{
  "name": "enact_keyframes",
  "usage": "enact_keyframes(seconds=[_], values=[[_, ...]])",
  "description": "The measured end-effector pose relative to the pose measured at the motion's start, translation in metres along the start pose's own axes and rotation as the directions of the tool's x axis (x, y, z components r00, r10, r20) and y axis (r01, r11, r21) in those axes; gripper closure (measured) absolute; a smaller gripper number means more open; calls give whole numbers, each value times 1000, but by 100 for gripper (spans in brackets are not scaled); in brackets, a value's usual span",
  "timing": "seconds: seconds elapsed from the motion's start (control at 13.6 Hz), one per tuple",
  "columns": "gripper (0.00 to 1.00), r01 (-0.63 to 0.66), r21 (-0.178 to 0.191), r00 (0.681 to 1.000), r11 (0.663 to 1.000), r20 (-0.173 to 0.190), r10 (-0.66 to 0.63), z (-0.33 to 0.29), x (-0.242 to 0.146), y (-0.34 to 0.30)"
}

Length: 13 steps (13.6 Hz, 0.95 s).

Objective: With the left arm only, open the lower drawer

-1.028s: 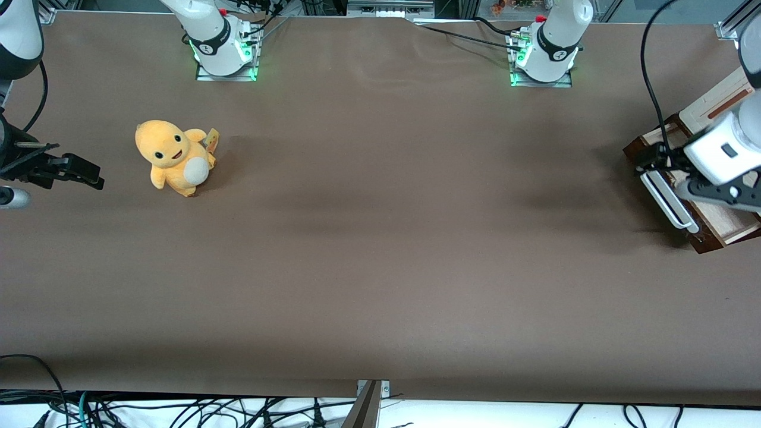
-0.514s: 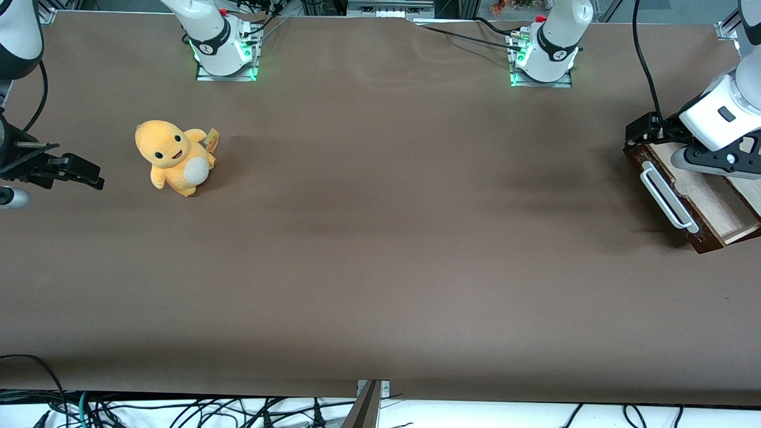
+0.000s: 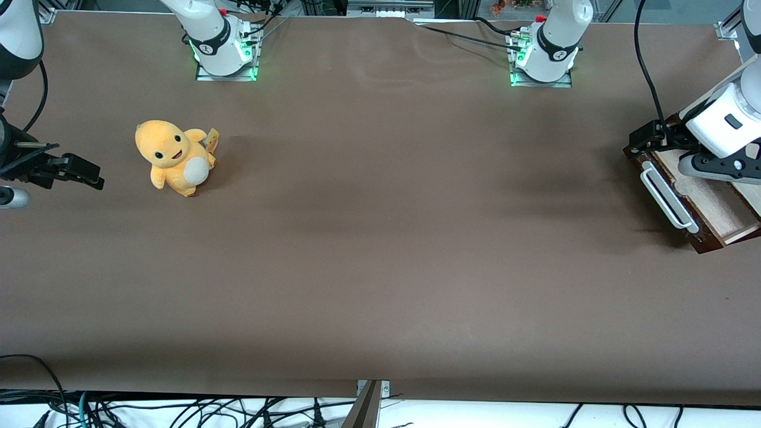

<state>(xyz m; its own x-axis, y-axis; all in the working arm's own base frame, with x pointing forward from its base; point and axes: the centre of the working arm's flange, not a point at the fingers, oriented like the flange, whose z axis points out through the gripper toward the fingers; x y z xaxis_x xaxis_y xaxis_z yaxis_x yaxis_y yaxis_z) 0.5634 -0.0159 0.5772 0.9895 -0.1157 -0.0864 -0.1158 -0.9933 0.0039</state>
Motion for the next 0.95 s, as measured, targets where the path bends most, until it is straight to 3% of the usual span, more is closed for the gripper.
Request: enact_keyframes(seconds=[0.95], values=[[0, -9, -4, 1000, 1000, 4, 9, 1, -7, 7]])
